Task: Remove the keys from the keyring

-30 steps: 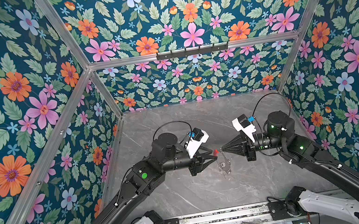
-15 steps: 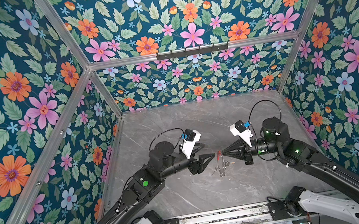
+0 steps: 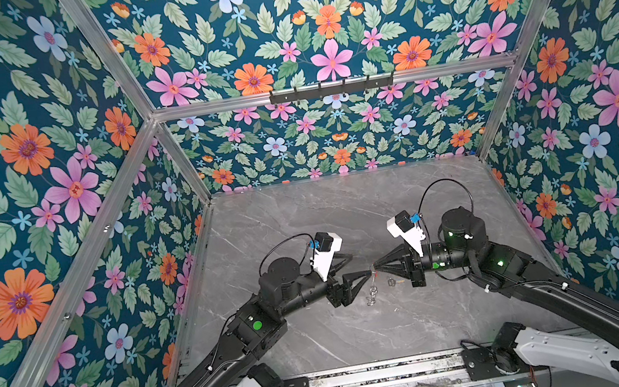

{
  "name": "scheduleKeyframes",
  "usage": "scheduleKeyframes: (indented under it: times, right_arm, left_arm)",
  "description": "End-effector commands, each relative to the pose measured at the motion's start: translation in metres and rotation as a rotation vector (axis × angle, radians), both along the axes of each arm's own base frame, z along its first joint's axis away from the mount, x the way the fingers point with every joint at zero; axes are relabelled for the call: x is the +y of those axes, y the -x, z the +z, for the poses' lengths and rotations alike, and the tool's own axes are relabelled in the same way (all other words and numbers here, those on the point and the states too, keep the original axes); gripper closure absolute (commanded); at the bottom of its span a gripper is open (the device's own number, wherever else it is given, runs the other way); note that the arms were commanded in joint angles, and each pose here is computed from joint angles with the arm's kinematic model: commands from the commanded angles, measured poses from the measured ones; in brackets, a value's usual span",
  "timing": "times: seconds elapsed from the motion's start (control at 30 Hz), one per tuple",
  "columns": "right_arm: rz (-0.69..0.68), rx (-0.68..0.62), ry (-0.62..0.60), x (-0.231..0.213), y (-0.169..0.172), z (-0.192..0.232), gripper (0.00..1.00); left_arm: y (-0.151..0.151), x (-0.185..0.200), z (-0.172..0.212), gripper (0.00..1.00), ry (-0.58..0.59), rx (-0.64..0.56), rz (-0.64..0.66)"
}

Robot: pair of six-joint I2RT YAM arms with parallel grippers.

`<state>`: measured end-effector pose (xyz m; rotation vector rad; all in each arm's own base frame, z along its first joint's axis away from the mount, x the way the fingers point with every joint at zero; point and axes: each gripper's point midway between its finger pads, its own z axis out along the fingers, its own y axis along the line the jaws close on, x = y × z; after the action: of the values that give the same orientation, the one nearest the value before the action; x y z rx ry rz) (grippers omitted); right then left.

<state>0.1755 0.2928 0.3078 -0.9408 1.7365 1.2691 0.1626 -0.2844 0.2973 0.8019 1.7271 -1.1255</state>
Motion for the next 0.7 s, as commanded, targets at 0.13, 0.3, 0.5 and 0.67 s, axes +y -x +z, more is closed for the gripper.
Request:
scheduleKeyframes:
  times: [0.13,0.3,0.5,0.67]
  right_arm:
    - [-0.054,-0.044,-0.039,0.008,-0.009,0.019,1.00]
    - [-0.064,-0.047,-0.058,0.009,-0.011,0.025,1.00]
    - [-0.074,-0.042,-0.056,0.010,-0.013,0.026,1.00]
    - [-0.089,-0.023,-0.046,0.012,-0.018,0.021,1.00]
  left_arm:
    - [-0.001,-0.002,0.003,0.24,0.040,0.006,0.001]
    - [-0.003,-0.007,-0.009,0.32,0.015,0.032,-0.004]
    - [-0.004,-0.010,-0.015,0.69,-0.008,0.048,-0.017]
    - [-0.003,-0.011,-0.011,0.91,0.000,0.041,-0.022]
